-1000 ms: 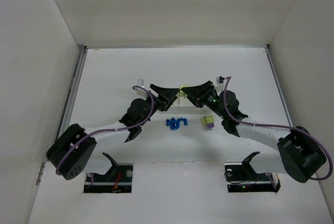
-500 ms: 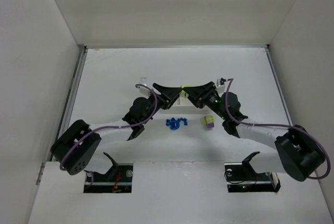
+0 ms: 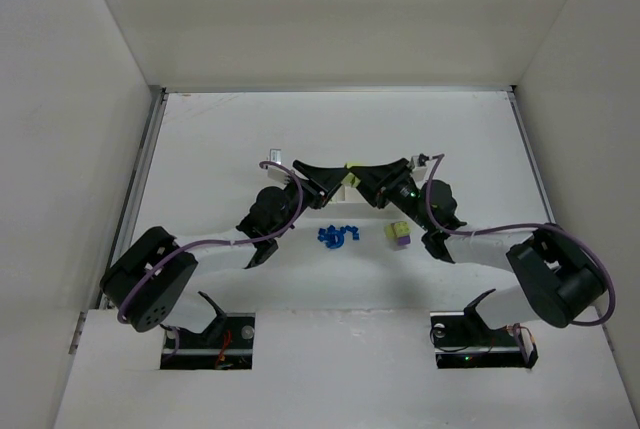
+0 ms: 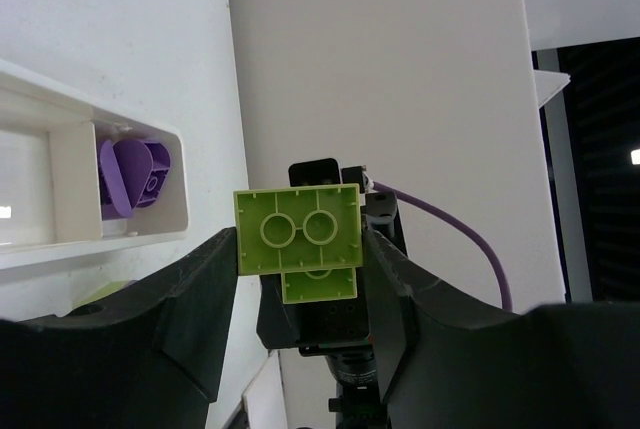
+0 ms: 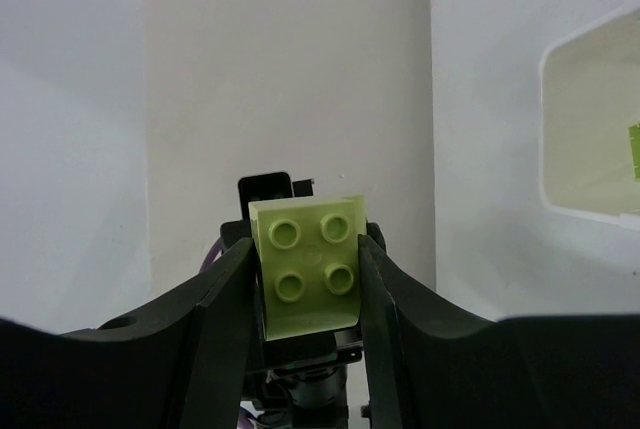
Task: Sort the legos into containers by color
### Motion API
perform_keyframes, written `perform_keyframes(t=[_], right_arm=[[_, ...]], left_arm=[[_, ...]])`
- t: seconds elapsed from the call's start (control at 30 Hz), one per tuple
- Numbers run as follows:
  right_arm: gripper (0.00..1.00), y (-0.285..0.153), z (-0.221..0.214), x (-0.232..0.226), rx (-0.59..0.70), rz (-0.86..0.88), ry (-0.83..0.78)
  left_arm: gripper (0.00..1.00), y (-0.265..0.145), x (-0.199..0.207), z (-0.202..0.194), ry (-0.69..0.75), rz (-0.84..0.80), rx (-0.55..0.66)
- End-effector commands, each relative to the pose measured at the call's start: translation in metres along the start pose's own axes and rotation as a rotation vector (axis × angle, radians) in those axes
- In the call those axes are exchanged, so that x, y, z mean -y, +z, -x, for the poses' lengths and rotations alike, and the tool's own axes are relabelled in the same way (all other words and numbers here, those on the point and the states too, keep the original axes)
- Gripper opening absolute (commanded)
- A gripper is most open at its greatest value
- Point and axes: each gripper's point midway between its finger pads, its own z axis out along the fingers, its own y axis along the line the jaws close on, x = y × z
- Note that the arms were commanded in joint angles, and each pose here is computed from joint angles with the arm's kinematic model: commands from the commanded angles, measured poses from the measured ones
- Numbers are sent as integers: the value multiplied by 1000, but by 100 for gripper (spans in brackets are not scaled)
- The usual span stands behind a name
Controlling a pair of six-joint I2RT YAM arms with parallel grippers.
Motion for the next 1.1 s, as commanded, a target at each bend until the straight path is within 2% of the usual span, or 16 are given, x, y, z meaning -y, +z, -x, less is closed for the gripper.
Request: perform_keyframes(t=[0.0, 0.17, 0.57, 0.67, 1.07], right_arm=[[48, -3, -8, -17, -41, 76, 34], [56, -4, -6, -18, -28, 73, 16], [69, -13, 10, -18, 28, 60, -61], [68, -16, 13, -20, 35, 65, -74], [53, -11, 9, -12, 5, 49, -96]], left_arm=[[36, -2, 46, -6, 1, -159, -26], [30, -7, 45, -1, 4, -155, -14], [29, -15, 36, 6, 4, -133, 10], [28, -15, 31, 6, -1, -122, 10], [28, -17, 33, 7, -19, -126, 8]])
